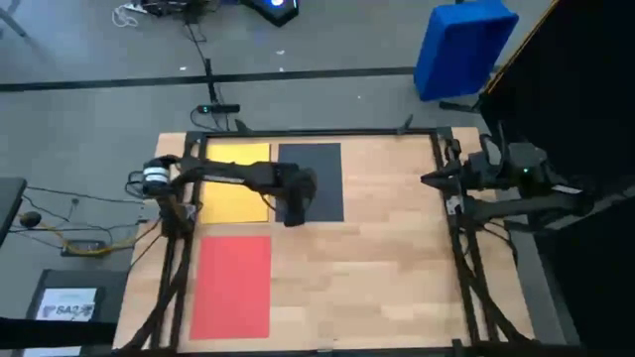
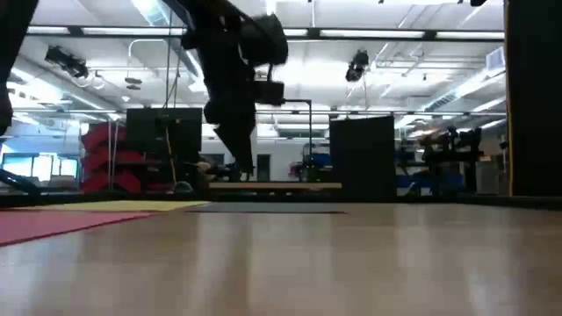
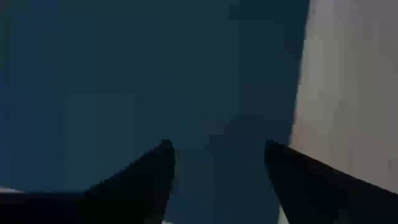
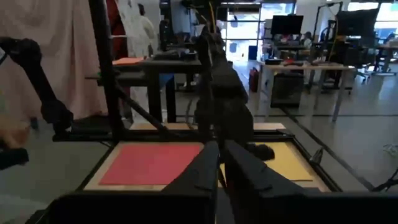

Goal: Organize paper
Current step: Put the black paper to the top right of the table

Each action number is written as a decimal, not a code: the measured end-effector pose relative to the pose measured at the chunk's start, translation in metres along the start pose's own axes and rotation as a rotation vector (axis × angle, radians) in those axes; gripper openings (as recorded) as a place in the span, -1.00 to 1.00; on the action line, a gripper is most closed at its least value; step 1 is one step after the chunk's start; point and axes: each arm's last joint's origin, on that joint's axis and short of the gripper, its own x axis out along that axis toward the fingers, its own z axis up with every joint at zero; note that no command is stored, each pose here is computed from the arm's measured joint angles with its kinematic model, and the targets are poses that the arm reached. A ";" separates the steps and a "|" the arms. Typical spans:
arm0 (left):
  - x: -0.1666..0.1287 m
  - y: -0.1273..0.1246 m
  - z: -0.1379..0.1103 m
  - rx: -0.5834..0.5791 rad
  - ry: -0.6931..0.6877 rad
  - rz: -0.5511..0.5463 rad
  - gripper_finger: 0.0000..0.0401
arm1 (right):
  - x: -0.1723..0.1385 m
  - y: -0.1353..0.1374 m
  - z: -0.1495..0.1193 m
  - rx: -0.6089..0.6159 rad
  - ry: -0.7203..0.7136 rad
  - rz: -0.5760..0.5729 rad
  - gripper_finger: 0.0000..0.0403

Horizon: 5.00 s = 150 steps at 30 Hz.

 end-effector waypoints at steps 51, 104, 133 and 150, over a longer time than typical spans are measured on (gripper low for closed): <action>0.037 -0.001 -0.026 -0.070 0.072 -0.039 0.05 | 0.000 0.000 0.000 0.000 0.000 0.000 -0.99; 0.029 -0.032 -0.042 0.051 0.262 -0.027 0.09 | 0.000 0.000 0.000 0.000 0.000 0.000 -0.99; 0.029 -0.038 -0.041 0.000 0.254 -0.036 -0.49 | 0.000 0.000 0.000 0.000 0.000 0.001 -0.99; 0.028 -0.039 -0.042 -0.025 0.270 -0.082 -0.49 | 0.000 0.000 0.007 -0.001 -0.075 0.000 -0.99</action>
